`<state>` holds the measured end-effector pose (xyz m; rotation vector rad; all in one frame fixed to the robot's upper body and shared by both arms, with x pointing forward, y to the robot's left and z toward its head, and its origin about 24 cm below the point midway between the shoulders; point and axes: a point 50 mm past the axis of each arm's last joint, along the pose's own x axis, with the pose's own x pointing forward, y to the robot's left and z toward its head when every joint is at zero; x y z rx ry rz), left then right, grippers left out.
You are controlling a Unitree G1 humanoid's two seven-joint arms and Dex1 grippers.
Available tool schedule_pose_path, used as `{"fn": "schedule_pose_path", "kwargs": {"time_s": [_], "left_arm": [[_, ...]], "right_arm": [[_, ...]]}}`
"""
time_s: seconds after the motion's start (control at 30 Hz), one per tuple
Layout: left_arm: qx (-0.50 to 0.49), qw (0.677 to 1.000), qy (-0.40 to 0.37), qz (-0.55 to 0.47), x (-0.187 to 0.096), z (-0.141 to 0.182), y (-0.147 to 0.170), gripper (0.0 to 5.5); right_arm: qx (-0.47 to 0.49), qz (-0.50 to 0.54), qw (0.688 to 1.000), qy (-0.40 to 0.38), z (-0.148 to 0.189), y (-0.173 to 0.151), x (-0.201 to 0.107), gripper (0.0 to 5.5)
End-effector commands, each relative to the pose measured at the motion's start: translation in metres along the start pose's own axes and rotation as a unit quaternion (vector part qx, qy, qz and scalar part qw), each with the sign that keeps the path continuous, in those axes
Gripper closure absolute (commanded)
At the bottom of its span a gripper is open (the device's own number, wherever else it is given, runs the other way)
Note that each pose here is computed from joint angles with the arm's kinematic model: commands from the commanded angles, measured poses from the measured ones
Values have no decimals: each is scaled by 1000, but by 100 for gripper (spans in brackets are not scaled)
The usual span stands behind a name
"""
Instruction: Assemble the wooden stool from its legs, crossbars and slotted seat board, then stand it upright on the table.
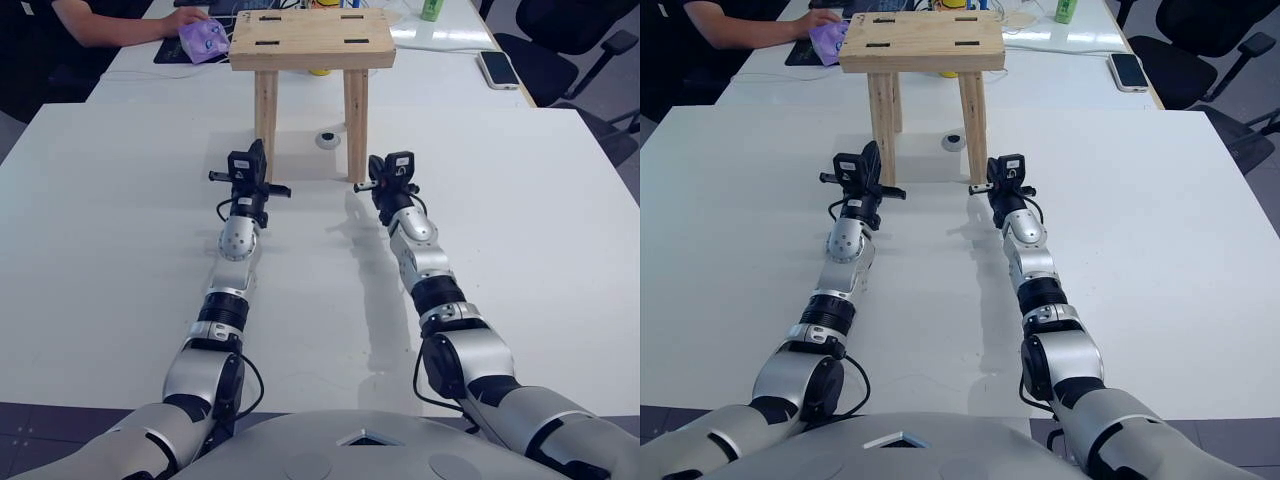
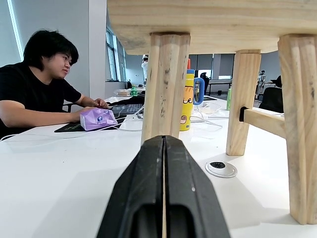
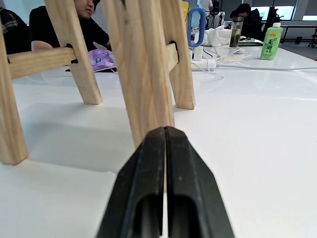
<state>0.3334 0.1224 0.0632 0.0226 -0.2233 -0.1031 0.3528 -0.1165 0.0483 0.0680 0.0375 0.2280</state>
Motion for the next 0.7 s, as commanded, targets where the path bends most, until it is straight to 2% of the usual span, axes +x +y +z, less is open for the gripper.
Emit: {"fn": "schedule_pose_path", "kwargs": {"time_s": [0.03, 0.47, 0.7], "left_arm": [[0, 1000, -1, -1, 4, 1, -1, 547], [8, 1000, 4, -27, 6, -2, -2, 547], [14, 998, 5, -54, 8, -3, -15, 547]], "right_arm": [[-4, 5, 1000, -3, 6, 0, 6, 550], [1, -18, 1000, -12, 9, -7, 11, 550], [2, -31, 999, -16, 10, -8, 12, 550]]}}
